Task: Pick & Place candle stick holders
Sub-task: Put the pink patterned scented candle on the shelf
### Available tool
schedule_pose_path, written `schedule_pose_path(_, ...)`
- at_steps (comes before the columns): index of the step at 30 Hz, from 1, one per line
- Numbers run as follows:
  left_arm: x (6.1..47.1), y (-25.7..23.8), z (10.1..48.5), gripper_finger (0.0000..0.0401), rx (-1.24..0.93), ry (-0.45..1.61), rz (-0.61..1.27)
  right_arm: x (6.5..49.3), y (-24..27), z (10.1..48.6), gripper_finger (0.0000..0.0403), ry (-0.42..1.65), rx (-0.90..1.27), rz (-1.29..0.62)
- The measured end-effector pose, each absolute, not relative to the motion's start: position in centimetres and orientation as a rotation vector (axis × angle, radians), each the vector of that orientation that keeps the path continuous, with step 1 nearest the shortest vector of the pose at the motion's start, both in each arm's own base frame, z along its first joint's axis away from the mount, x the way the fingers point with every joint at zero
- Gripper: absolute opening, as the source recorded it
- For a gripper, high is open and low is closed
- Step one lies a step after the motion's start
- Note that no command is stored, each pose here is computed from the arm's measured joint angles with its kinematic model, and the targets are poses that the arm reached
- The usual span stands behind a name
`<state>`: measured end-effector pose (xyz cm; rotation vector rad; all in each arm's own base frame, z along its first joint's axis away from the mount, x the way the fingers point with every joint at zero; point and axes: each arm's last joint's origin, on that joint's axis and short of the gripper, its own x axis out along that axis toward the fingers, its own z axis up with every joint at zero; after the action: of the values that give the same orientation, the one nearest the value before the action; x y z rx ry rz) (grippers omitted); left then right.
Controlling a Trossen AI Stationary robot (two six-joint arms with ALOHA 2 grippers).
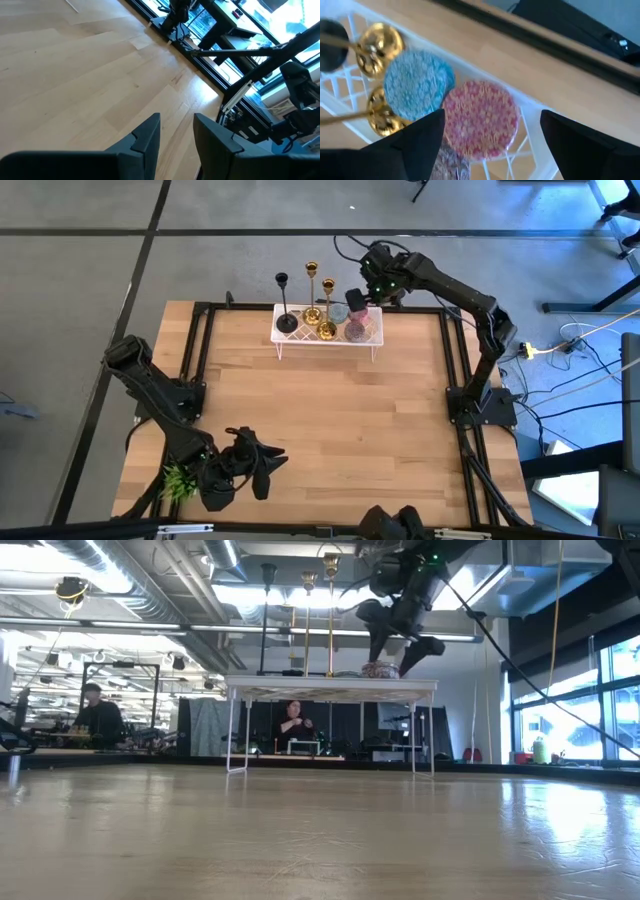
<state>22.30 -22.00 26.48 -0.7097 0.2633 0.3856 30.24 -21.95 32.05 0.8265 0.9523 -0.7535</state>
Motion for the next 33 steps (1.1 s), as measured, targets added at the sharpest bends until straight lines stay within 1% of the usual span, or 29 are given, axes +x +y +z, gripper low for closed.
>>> schedule_pose_path(6, 22.3, -21.9, 26.5, 0.0113, -0.720, 0.258, 0.393, 30.6, -22.4, 32.5, 0.0331, 0.872, 0.816, -0.740)
schedule_pose_path(13, 22.4, -21.8, 26.5, 0.0113, -0.734, 0.238, 0.412, 31.4, -23.0, 33.3, 0.0330, 0.739, 0.855, -0.626)
schedule_pose_path(16, 22.3, -21.4, 26.3, 0.0113, -0.751, 0.202, 0.465, 31.6, -23.1, 33.5, 0.0330, 0.714, 0.816, -0.603)
schedule_pose_path(18, 22.2, -20.8, 26.2, 0.0110, -0.779, 0.112, 0.539, 31.6, -23.2, 33.5, 0.0330, 0.727, 0.753, -0.576)
schedule_pose_path(21, 22.1, -19.8, 26.1, 0.0096, -0.845, -0.078, 0.645, 31.6, -23.2, 33.5, 0.0330, 0.752, 0.657, -0.535)
schedule_pose_path(24, 22.5, -18.6, 26.1, 0.0075, -0.902, -0.195, 0.704, 31.6, -23.2, 33.5, 0.0330, 0.767, 0.599, -0.510)
schedule_pose_path(29, 23.9, -16.9, 26.1, 0.0038, -0.890, -0.205, 0.770, 31.6, -23.2, 33.5, 0.0327, 0.781, 0.547, -0.491)
schedule_pose_path(31, 24.3, -16.4, 26.1, 0.0025, -0.886, -0.211, 0.790, 31.5, -23.2, 33.5, 0.0316, 0.781, 0.545, -0.492)
schedule_pose_path(33, 24.5, -16.1, 26.1, 0.0013, -0.894, -0.215, 0.802, 31.5, -23.2, 33.5, 0.0296, 0.782, 0.545, -0.495)
